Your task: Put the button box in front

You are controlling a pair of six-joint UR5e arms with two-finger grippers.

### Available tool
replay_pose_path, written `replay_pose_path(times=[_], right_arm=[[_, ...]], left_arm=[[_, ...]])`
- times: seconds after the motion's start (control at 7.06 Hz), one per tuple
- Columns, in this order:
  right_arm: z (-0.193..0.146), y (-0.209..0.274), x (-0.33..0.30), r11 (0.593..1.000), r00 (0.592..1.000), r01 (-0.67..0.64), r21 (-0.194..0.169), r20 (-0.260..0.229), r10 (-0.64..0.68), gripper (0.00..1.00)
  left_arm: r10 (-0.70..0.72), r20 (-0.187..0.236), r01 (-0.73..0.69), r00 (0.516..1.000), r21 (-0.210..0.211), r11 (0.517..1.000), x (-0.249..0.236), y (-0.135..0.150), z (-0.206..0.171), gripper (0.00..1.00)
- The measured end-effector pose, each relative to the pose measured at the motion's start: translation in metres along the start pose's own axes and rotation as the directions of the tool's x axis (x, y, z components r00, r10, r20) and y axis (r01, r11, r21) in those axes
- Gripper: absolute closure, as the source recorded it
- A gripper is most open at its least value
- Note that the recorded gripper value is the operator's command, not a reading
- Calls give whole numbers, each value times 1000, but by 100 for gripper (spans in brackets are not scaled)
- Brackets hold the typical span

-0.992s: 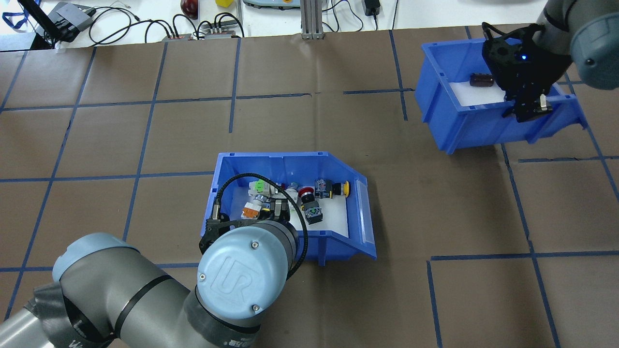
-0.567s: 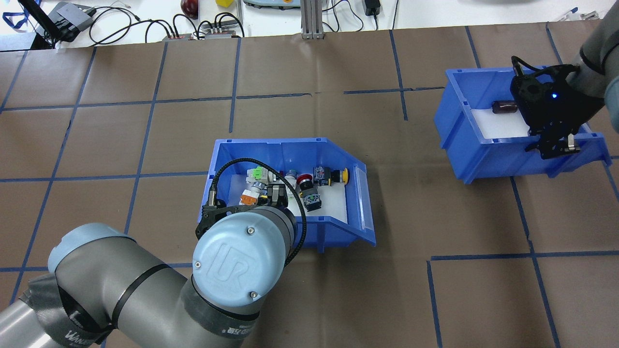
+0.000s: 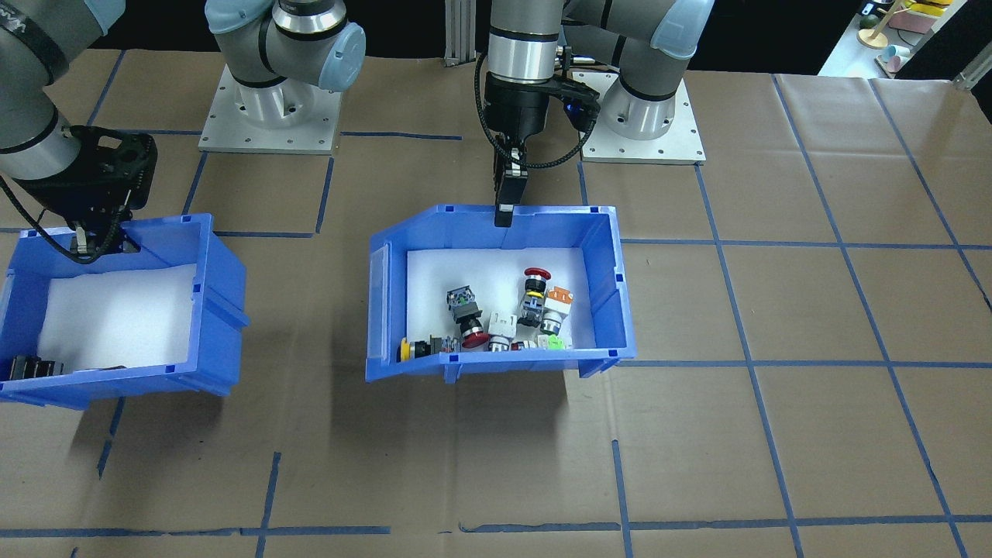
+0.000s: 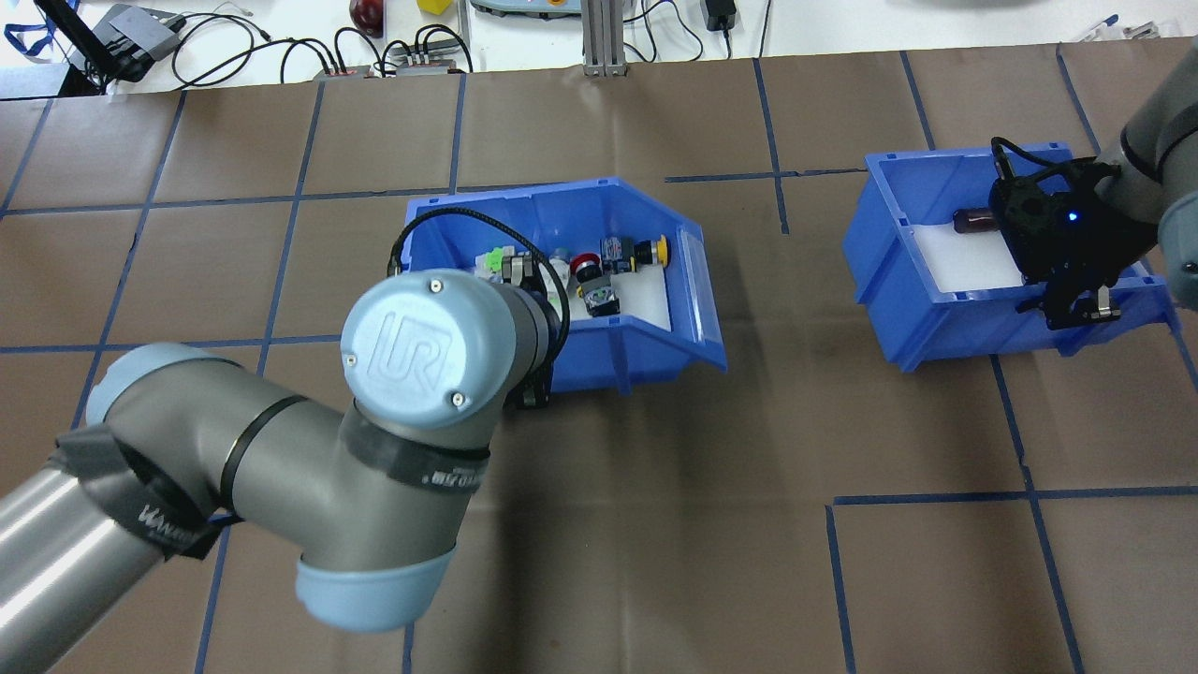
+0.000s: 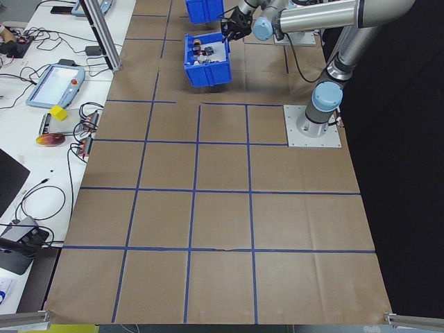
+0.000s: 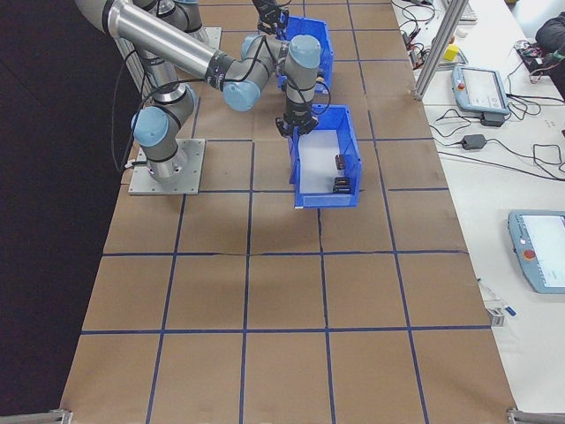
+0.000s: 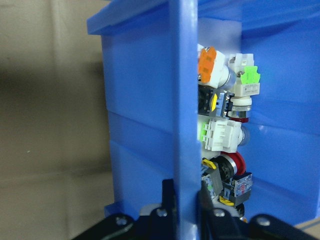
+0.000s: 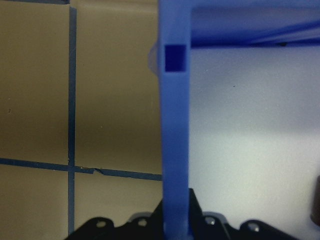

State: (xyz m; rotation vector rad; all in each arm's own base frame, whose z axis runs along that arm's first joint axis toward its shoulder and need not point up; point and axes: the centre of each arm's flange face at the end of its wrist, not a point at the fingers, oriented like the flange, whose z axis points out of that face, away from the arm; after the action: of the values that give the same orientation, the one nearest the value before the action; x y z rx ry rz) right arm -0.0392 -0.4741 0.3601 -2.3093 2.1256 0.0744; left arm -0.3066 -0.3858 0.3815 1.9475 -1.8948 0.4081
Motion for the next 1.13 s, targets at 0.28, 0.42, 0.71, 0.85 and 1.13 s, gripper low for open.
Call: replay_pose_path(times=[0.28, 0.42, 0.71, 0.85, 1.13], right_arm=[[9, -2, -2, 1000, 1000, -6, -7, -11, 5, 92], [11, -2, -3, 1000, 1000, -7, -10, -17, 7, 92], [13, -3, -3, 1000, 1000, -9, -12, -19, 8, 92], [13, -3, -3, 1000, 1000, -9, -13, -20, 8, 92], [14, -2, -4, 1000, 1000, -8, -16, -16, 8, 92]], left_arm=[[9, -62, -10, 998, -24, 1000, 68, 28, 42, 100], [14, -74, -16, 997, -29, 999, 91, 42, 67, 100], [27, -78, -29, 997, -33, 999, 106, 59, 107, 100], [29, -77, -32, 997, -33, 999, 106, 62, 119, 100], [28, -84, -31, 996, -36, 999, 104, 66, 140, 100]])
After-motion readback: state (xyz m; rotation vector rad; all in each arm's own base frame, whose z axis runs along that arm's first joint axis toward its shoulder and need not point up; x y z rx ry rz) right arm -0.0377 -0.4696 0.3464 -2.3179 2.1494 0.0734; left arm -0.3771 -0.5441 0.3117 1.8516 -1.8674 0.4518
